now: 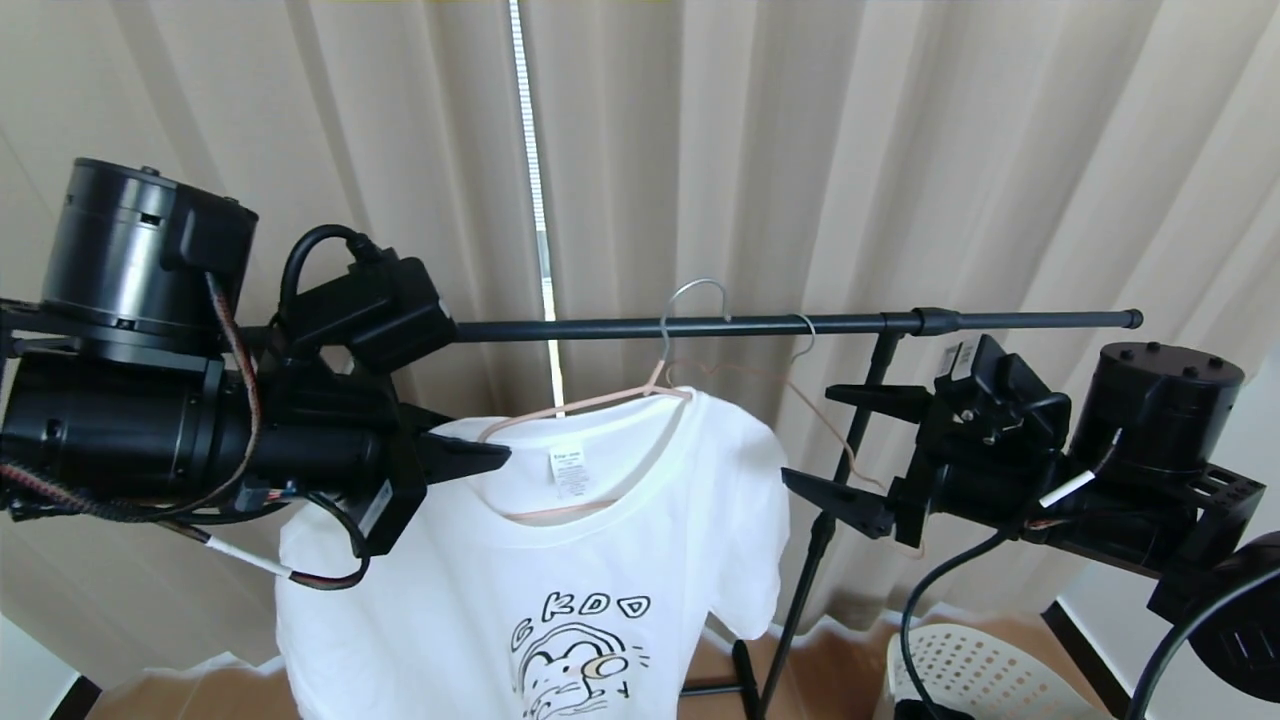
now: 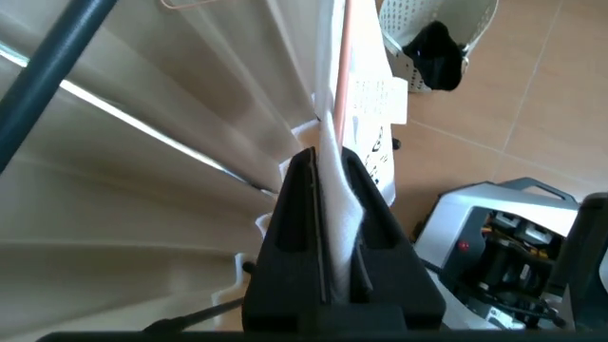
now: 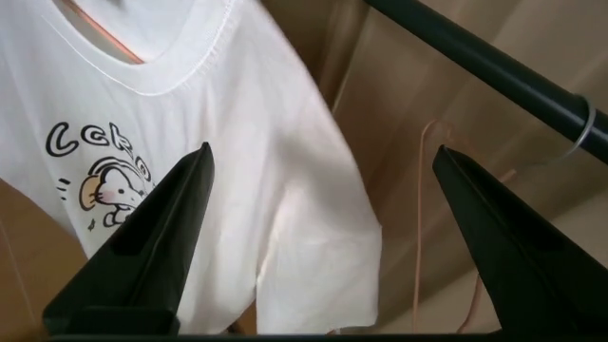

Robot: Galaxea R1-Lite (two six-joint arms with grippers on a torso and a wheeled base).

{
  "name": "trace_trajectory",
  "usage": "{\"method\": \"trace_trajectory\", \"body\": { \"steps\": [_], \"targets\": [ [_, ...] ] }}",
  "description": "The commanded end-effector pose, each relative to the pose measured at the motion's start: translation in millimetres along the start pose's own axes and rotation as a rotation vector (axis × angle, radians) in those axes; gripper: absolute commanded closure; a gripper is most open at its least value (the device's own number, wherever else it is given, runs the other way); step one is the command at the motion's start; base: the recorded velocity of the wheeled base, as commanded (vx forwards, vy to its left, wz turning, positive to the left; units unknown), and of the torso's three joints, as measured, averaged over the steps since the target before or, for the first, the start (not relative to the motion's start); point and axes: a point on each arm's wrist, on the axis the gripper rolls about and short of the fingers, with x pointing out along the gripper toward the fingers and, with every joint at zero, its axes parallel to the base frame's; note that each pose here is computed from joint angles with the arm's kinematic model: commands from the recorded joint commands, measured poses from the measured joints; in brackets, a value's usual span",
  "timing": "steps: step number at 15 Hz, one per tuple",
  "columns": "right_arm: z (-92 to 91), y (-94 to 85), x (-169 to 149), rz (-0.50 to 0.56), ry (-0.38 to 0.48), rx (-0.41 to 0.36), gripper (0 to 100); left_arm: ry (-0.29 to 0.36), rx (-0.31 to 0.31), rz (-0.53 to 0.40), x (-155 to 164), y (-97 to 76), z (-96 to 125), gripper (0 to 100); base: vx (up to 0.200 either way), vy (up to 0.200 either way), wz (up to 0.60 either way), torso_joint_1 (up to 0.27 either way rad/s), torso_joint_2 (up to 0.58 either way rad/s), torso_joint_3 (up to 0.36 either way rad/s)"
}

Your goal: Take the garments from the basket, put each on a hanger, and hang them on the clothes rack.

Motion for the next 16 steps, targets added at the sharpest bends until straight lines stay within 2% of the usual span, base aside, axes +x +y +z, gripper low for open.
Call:
{"method": "trace_trajectory", "body": {
  "steps": [1,5,10,16],
  "targets": [
    [-5.1,-3.4,2,-0.005,0.014,0.009,0,-0.026,0.007,0.027,-14,-6.9,-6,100,0.0,0.0,0.0,0.0,0.0,0.0],
    [-16.1,-11.3,9,-0.016,0.044,-0.003,0,-0.093,0.031,0.076,-34,-17.4,-11,100,0.0,0.0,0.0,0.0,0.0,0.0],
    [-25.2,-16.2,20,-0.02,0.066,0.007,0,-0.159,0.032,0.112,-47,-29.4,-20,100,0.0,0.0,0.0,0.0,0.0,0.0],
    [-35.0,-19.4,28,-0.031,0.09,0.017,0,-0.184,0.041,0.124,-57,-35.0,-21,100,0.0,0.0,0.0,0.0,0.0,0.0]
  ]
}}
